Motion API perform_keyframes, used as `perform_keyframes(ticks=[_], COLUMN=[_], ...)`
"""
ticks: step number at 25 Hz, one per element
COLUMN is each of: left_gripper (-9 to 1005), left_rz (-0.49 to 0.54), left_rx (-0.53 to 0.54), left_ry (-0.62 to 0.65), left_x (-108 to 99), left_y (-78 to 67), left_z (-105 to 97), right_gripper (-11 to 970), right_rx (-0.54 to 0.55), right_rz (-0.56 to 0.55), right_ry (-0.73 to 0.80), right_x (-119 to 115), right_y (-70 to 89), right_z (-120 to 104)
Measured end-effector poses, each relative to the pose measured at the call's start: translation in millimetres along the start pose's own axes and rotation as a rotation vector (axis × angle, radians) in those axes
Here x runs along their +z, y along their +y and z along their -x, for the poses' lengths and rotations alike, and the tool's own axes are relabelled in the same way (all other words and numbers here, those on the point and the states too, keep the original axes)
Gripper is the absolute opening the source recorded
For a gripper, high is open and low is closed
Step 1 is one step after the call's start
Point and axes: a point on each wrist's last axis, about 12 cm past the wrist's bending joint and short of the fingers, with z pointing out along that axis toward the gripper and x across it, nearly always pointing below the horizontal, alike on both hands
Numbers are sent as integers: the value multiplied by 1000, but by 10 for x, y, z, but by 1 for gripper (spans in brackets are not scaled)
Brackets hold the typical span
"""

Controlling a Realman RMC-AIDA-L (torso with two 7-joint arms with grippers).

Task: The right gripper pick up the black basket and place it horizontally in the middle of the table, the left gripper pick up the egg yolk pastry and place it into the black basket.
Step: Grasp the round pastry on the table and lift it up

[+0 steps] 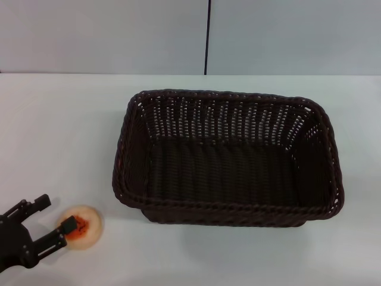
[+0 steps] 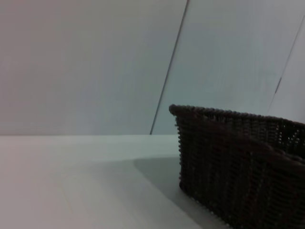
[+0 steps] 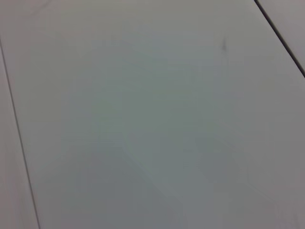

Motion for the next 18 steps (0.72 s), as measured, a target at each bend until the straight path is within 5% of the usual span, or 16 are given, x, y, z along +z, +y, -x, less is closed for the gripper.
perform_keyframes(ticks=[8, 18], left_gripper=[792, 573], left_rz=[-28, -43], left_rx=[1, 21], left_ry=[30, 57], left_x=[36, 118], left_y=[-35, -23], left_z=[-44, -56], right_gripper=[451, 451], right_rx=[12, 10], right_rz=[-20, -30], right_ry=[12, 19], right_x=[8, -22], right_y=[-4, -13], right_z=[-54, -66])
